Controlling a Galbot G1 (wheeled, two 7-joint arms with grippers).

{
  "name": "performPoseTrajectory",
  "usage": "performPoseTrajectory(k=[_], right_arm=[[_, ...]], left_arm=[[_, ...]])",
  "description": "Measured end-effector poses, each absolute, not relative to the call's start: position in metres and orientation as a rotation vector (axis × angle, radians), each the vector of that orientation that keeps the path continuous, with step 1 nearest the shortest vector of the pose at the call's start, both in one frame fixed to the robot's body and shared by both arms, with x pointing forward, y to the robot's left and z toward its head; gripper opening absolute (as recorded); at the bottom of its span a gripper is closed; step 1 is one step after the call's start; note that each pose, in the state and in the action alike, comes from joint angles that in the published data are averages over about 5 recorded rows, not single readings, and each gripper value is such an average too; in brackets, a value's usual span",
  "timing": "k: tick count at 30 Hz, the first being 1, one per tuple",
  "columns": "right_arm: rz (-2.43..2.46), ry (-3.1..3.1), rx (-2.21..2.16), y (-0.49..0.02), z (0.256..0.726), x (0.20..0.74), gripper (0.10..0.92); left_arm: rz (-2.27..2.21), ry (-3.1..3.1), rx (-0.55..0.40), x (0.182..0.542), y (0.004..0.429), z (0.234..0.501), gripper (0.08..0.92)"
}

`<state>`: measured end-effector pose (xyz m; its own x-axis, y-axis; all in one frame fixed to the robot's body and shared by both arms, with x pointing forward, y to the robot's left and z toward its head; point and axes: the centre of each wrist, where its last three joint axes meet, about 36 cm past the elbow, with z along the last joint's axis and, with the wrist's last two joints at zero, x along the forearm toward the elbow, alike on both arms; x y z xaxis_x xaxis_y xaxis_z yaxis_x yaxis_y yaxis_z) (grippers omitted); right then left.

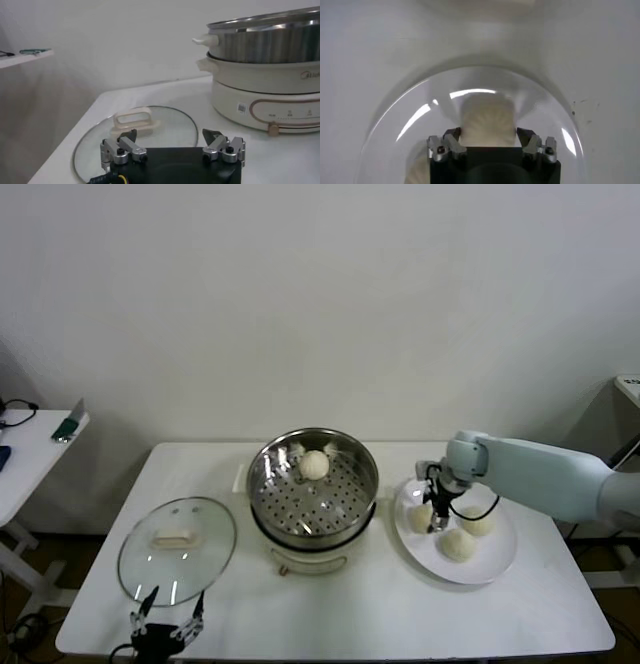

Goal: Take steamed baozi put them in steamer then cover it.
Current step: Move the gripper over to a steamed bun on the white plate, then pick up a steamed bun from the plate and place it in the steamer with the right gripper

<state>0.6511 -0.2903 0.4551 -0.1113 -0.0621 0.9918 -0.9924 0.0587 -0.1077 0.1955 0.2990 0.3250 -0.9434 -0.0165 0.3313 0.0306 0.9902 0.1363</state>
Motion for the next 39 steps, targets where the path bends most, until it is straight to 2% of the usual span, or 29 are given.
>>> performPoseTrajectory(k=[7, 15, 21, 26, 32, 39], right_arm=[[1.21, -1.38, 1.188, -0.292, 0.486, 0.655, 0.619], [1.254, -1.413, 1.234, -0.282, 0.586, 0.671, 0.619], [1.315, -1.495, 1.284, -0.242, 0.685, 0.672, 0.619], [1.35, -1.55, 1.353, -0.183, 0.735, 0.657, 0.619], [1.372, -1.552, 1.423, -0.106, 0.741, 0.636, 0.619], [1.405, -1.505, 1.445, -0.038, 0.7, 0.621, 0.619]], left_arm=[[-0.204, -2.805, -0.019, 0.198, 0.297, 0.327, 0.823], [-0.207, -2.809, -0.043, 0.199, 0.291, 0.328, 0.823], [-0.219, -2.812, -0.071, 0.2, 0.288, 0.329, 0.823], [-0.222, -2.821, -0.088, 0.201, 0.285, 0.332, 0.823], [-0.227, -2.826, -0.092, 0.202, 0.285, 0.333, 0.823], [-0.23, -2.827, -0.08, 0.199, 0.287, 0.332, 0.823]])
